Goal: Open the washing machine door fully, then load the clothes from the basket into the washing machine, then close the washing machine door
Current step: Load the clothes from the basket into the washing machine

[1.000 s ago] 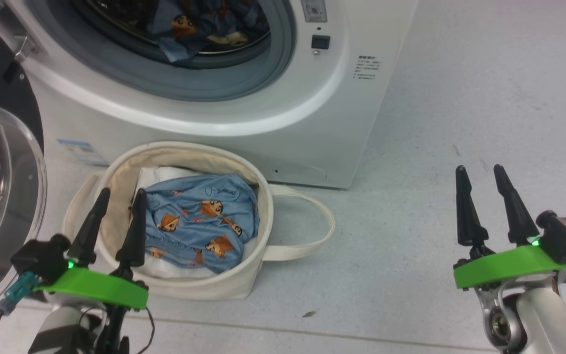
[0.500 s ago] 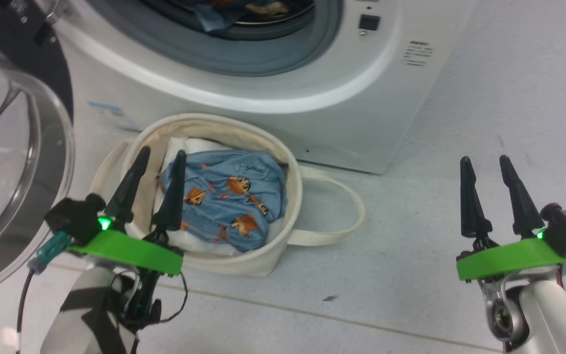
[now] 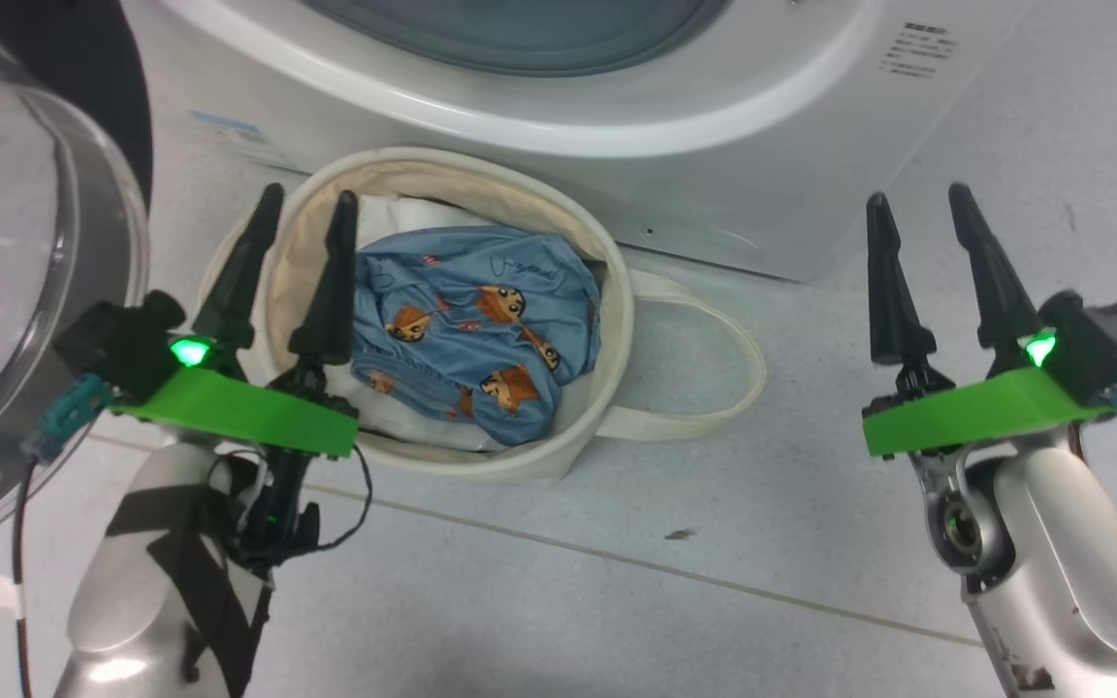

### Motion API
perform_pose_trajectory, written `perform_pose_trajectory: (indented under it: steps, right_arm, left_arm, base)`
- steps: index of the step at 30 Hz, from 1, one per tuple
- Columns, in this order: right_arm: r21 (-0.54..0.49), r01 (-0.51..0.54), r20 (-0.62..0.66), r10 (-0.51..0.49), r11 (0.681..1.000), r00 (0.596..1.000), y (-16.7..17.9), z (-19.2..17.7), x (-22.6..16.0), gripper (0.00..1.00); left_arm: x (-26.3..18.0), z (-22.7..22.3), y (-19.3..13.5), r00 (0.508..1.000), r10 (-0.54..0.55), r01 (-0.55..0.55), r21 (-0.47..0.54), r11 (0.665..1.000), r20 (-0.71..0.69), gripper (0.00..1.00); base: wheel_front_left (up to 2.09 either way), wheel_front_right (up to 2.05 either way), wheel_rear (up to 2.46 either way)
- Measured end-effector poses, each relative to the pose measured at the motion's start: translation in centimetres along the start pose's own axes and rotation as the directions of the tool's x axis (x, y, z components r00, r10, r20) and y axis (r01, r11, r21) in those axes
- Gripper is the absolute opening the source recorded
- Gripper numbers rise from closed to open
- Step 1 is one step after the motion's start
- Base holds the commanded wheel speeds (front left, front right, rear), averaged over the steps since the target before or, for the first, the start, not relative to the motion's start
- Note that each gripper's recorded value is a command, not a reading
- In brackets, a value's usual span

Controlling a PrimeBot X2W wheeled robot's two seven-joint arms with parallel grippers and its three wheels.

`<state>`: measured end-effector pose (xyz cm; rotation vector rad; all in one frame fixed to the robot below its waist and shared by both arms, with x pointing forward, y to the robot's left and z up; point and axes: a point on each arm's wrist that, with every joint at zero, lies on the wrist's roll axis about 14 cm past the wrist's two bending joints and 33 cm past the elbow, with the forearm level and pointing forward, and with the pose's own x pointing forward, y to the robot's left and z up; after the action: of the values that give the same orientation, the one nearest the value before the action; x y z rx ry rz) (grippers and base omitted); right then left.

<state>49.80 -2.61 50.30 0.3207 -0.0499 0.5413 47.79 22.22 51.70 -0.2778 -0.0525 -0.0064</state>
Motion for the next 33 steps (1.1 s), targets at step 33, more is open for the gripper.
perform_pose_trajectory:
  steps: [33]
  right_arm:
    - [-0.020, 0.090, -0.019, -0.091, 0.996, 0.996, -4.3, -2.1, -0.3, 1.00]
  left_arm:
    - [1.6, -4.0, -0.6, 0.996, -0.024, 0.022, -0.023, 1.000, -0.088, 1.00]
  base:
    - [0.00, 0.00, 0.00]
